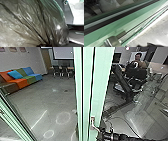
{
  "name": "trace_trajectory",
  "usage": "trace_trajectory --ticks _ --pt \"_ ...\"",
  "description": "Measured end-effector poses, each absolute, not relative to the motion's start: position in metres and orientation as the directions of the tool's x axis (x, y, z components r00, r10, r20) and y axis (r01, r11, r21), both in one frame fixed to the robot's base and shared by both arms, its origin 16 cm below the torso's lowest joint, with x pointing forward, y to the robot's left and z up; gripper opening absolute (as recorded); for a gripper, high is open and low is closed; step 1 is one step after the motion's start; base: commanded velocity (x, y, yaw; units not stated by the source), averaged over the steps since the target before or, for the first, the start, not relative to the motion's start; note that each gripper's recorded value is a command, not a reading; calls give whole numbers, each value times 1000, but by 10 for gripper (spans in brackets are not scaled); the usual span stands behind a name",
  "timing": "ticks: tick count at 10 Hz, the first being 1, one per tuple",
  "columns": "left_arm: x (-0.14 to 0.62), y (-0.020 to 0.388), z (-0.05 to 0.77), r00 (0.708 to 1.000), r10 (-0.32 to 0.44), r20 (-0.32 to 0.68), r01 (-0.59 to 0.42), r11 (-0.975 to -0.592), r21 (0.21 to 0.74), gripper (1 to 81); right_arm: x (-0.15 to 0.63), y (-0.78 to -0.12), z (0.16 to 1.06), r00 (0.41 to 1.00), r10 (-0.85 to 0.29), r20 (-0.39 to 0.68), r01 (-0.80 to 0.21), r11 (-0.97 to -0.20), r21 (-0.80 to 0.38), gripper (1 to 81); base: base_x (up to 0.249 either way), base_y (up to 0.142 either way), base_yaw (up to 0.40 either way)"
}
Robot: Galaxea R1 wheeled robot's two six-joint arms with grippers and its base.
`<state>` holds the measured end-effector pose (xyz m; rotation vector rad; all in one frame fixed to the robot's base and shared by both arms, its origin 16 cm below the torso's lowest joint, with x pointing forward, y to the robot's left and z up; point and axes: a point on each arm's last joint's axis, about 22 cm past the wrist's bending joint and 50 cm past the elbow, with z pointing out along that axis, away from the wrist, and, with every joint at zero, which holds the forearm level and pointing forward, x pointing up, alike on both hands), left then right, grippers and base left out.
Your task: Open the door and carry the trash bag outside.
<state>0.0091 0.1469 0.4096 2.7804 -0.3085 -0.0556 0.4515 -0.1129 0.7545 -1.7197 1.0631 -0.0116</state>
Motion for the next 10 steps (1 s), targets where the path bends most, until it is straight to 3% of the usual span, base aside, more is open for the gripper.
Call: trace_trajectory --ticks 2,7,10 --pt "8 147 410 975 -220 -3 -206 -918 340 10 449 -112 758 586 -635 -504 -635 27 -772 811 0 0 0" --pt "6 147 409 976 -220 -8 -204 -918 340 10 445 -118 760 584 -631 -511 -637 34 -770 811 0 0 0" --pt "-19 147 406 974 -217 -62 -182 -919 350 10 448 -117 758 596 -599 -535 -616 87 -783 811 0 0 0"
